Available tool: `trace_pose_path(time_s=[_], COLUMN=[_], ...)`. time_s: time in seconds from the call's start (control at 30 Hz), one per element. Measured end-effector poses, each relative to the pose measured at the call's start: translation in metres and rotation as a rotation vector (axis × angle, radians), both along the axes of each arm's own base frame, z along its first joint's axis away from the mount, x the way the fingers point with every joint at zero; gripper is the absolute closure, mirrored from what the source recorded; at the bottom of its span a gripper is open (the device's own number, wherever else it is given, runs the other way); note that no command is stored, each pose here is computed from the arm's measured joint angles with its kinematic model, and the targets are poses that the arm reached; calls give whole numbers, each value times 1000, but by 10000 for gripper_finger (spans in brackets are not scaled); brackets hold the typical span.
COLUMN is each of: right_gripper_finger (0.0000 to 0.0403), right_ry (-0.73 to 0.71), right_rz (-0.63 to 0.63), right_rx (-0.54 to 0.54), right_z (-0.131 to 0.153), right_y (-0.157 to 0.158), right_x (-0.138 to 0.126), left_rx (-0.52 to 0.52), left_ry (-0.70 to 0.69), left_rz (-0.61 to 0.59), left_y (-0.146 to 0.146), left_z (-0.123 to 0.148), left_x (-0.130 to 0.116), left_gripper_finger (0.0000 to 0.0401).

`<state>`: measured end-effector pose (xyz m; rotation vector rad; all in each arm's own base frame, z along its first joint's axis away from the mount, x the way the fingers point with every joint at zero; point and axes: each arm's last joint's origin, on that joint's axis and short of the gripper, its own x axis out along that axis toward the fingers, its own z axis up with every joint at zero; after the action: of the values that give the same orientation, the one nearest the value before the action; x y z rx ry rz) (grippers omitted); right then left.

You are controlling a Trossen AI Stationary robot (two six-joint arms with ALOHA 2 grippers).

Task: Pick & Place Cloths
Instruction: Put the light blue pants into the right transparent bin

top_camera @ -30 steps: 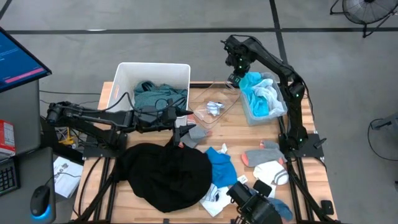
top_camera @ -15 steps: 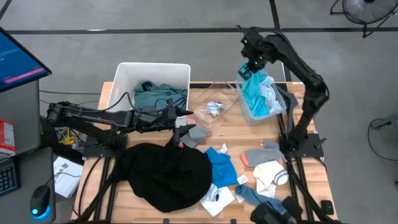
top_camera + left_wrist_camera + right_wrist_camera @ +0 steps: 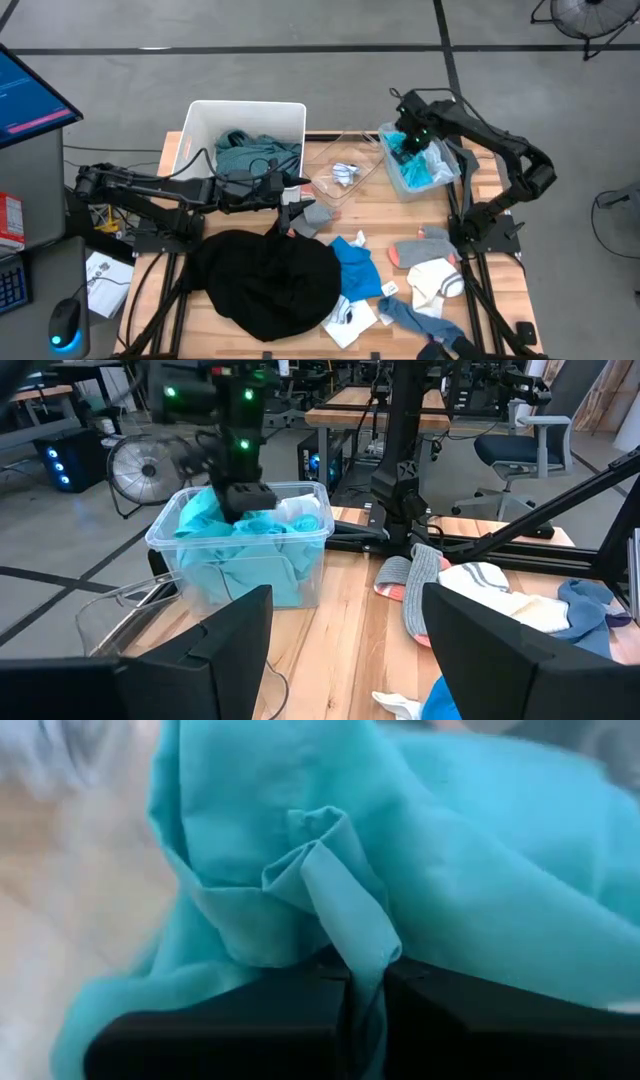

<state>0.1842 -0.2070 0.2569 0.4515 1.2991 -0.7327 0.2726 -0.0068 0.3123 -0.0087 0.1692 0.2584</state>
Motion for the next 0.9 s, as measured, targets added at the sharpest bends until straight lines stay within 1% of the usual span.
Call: trace_pose_path(time_s=[0.2, 0.27, 0.4, 0.5, 0.73, 0.8, 0.9], right_gripper_finger=[403, 403, 403, 403, 403, 403, 403], right_ry=[120, 136, 149, 170, 317, 350, 359], right_rz=[284, 348, 383, 403, 522, 538, 548], right_rx=[10, 1, -15, 8, 43, 42, 41], right_z=[-11, -11, -15, -23, -48, -52, -57], right_y=[-1, -3, -9, -13, -13, -13, -14], right_x=[-11, -13, -13, -11, 3, 5, 9], left_rx=[0, 1, 9, 11, 14, 14, 15], left_ry=[0, 0, 4, 15, 64, 69, 69], left_rz=[0, 0, -1, -2, -2, -2, -2], left_y=[0, 0, 0, 0, 0, 0, 0], left_z=[0, 0, 0, -1, -6, -6, -6], left_x=[0, 0, 0, 0, -1, -1, -1], left_gripper_finger=[161, 161, 161, 160, 161, 161, 161])
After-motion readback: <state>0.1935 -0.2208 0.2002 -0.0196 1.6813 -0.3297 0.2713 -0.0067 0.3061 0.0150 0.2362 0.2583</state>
